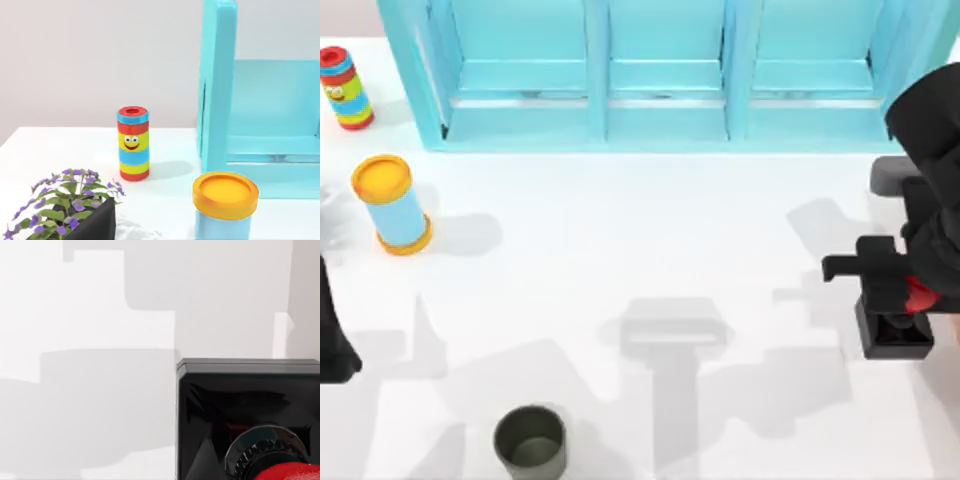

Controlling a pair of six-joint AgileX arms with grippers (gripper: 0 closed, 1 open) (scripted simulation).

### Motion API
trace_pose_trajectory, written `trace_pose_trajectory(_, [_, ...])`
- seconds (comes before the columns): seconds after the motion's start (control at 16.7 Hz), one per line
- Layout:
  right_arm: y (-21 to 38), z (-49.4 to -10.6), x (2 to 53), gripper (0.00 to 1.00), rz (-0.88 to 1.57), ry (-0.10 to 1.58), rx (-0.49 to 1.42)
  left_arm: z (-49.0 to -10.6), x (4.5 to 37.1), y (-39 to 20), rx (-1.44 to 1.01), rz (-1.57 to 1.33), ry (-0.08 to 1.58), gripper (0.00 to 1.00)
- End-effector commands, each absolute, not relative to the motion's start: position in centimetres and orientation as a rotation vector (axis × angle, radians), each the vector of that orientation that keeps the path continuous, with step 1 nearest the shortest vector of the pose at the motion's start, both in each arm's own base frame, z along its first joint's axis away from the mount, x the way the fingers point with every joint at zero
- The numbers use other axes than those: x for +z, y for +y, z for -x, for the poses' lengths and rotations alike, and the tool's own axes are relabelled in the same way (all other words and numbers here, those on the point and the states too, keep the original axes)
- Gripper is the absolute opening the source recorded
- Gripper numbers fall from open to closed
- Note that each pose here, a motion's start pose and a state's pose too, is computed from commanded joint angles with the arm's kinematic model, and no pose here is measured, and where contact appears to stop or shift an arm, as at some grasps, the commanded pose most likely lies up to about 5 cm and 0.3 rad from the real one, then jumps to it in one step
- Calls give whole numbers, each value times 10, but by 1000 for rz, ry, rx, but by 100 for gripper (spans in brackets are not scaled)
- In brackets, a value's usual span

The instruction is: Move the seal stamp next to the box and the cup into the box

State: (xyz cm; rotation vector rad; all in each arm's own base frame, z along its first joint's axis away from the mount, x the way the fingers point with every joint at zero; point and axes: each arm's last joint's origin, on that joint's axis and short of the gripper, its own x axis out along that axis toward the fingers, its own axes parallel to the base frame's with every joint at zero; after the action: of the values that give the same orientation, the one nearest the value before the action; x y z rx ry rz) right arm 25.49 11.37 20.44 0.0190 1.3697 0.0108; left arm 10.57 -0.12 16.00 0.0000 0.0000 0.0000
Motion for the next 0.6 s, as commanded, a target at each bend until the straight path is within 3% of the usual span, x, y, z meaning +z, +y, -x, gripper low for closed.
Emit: trace_pose_trajectory(0.6, [114, -255, 204, 75, -19, 1370, 11, -106, 160, -1, 0, 0, 0, 100])
